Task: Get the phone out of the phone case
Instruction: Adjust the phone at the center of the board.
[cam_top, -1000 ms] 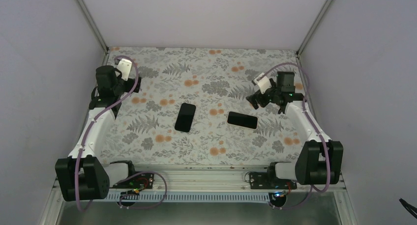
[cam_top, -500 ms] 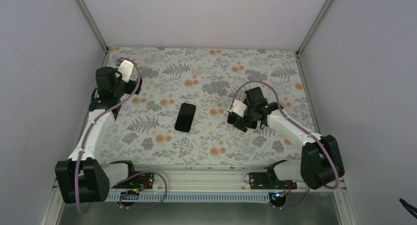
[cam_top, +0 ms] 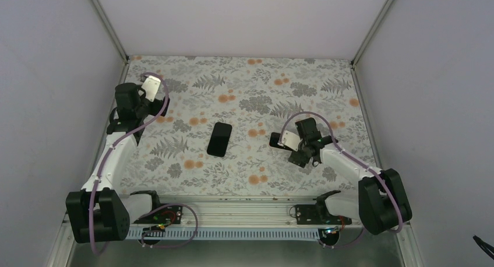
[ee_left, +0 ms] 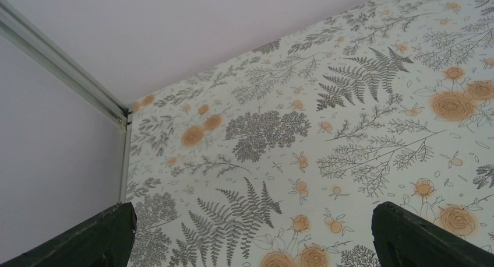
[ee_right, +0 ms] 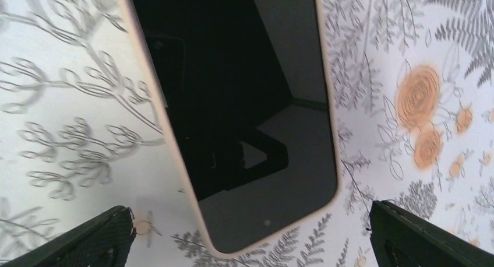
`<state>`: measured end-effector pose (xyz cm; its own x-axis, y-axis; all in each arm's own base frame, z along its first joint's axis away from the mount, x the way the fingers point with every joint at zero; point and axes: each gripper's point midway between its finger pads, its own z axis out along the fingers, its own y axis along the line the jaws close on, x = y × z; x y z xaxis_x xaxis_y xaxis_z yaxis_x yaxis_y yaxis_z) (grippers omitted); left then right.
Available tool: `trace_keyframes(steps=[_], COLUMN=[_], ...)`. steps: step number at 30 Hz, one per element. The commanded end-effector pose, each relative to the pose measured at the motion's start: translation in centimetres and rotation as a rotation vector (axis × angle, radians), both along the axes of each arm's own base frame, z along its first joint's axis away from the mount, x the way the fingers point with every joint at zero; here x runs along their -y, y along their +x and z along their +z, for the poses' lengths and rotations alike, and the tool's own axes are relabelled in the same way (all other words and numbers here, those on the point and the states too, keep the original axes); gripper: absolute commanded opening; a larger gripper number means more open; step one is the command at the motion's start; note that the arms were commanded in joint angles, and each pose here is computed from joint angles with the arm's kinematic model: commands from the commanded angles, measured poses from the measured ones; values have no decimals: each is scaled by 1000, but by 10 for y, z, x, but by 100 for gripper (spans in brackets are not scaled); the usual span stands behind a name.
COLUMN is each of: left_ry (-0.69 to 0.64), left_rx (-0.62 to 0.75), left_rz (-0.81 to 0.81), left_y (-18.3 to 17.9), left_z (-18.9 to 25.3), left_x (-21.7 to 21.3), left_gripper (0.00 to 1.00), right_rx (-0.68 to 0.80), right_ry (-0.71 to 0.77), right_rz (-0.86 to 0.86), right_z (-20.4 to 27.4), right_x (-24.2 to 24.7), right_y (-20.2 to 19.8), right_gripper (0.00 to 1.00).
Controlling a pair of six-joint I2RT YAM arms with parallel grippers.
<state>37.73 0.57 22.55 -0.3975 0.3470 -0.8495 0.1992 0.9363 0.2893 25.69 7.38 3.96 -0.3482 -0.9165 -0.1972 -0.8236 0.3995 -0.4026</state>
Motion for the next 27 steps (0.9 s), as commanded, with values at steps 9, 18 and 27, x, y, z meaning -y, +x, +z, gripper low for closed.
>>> trace_keyframes(steps=[9, 18, 27], left_ry=[10, 20, 31], left_rx=[20, 18, 11], left_rz=[-18, -7, -8], left_y=[-2, -7, -13], left_z=[-6, -11, -15], left_x=[3, 0, -4], left_gripper=[100, 100, 100], right_rx=[176, 118, -52], right_ry=[-88, -26, 103], right_rz=[-151, -161, -63], right_z=[-2, -10, -21], right_x=[44, 19, -39], right_y=[58, 111, 127], right_gripper=[100, 100, 100])
